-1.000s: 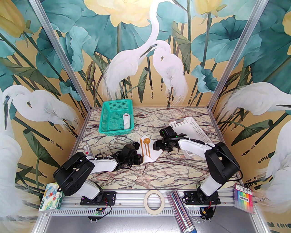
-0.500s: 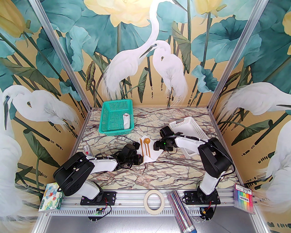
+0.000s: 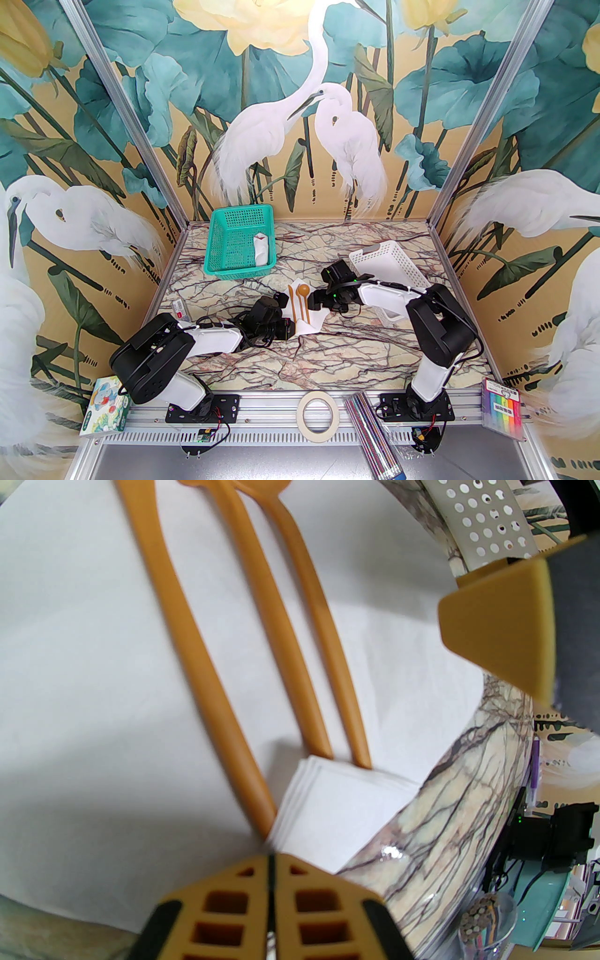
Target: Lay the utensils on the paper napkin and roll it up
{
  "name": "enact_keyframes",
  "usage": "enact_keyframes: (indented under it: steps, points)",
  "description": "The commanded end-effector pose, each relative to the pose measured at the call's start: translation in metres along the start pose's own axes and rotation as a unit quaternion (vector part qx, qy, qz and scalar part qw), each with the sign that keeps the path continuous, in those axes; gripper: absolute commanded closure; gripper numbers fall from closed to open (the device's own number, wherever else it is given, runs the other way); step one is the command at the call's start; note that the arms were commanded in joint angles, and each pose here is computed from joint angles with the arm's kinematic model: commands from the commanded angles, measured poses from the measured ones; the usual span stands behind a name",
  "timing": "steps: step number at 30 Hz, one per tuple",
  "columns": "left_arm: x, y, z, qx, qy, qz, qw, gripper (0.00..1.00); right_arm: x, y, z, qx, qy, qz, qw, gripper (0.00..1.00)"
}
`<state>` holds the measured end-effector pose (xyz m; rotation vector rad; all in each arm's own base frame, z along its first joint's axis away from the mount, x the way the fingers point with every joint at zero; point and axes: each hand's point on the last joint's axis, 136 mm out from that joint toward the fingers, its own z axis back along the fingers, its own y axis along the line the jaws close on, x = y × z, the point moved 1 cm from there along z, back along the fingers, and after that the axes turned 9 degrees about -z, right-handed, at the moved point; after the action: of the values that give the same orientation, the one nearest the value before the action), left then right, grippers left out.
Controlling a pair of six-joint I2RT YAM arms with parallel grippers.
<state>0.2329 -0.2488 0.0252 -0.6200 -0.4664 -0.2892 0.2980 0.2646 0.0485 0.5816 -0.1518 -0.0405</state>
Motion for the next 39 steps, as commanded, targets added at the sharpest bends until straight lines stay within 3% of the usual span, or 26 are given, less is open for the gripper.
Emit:
enact_keyframes:
  steps: [1,14,20,22,39]
  points:
    - [-0.026,0.019,-0.003,0.035,0.047,0.010,0.998,0.90,-0.002,0.019,0.008,0.062,-0.001,-0.017,0.998,0.19]
    - [-0.026,0.019,-0.003,0.036,0.048,0.008,0.998,0.90,-0.016,0.035,0.016,0.165,-0.001,-0.081,0.983,0.19]
    - [-0.027,0.020,-0.003,0.038,0.049,0.007,0.998,0.90,-0.014,0.035,0.024,0.170,-0.023,-0.089,0.981,0.19]
    - [-0.027,0.021,-0.002,0.040,0.049,0.006,0.998,0.90,-0.012,0.033,0.025,0.170,-0.028,-0.089,0.981,0.14]
    - [-0.027,0.021,-0.003,0.040,0.048,0.008,0.998,0.90,0.021,0.022,0.042,0.176,-0.062,-0.078,0.979,0.17]
